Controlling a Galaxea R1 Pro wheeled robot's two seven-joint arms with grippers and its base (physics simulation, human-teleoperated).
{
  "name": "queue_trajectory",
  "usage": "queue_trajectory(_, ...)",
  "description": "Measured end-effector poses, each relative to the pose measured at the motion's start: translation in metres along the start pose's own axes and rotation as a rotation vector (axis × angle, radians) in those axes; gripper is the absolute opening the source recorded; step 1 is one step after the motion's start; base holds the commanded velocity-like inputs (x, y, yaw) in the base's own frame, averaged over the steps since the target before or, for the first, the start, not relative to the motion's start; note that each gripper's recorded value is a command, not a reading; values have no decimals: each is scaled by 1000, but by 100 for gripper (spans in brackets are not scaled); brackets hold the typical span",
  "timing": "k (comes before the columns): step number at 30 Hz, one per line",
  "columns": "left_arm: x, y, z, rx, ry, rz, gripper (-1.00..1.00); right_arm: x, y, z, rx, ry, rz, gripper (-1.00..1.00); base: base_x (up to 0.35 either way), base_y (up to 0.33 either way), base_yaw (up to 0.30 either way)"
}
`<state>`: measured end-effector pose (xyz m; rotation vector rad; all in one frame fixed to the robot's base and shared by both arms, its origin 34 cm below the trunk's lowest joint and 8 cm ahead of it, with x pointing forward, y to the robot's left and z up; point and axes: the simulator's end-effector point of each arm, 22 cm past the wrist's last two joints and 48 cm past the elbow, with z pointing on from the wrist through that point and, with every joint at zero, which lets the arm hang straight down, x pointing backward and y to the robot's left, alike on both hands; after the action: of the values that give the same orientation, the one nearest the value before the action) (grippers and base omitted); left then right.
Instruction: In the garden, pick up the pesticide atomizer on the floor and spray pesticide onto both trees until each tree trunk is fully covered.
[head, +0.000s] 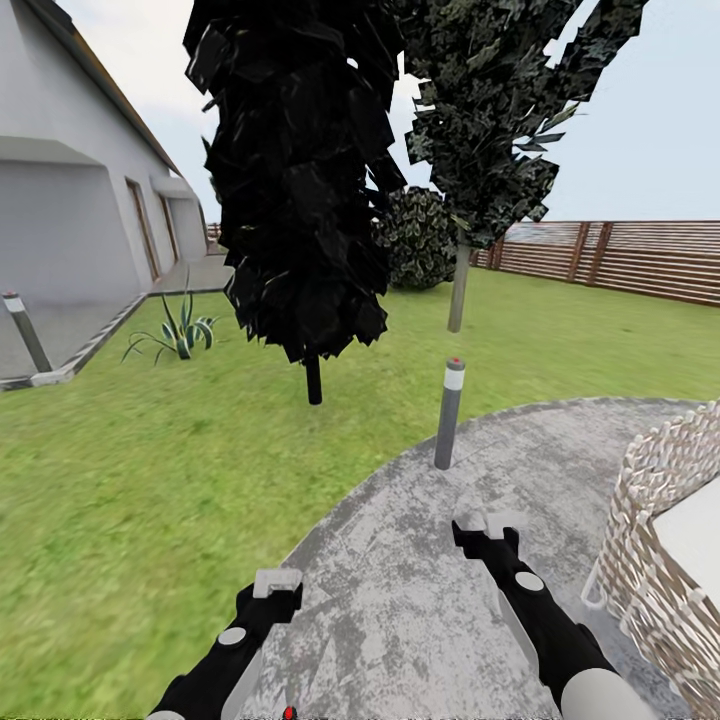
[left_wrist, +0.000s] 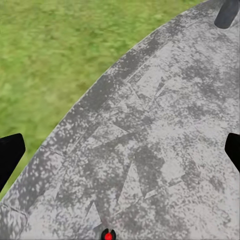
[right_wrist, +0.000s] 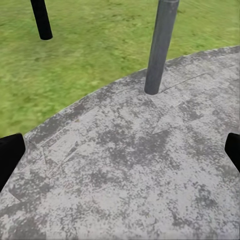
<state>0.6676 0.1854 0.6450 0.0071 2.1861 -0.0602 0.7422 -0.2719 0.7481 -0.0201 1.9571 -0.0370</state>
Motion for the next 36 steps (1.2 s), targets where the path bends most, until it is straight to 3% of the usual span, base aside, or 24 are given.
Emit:
queue_trajectory(24, 39, 3, 21, -2, 20, 4, 100, 48, 2, 15, -1, 36, -1, 100, -2, 0, 0)
queue_trajectory(36, 50, 3, 24, -3, 39, 3, 100, 59, 2, 17, -2, 55, -1, 100, -222, 18, 0)
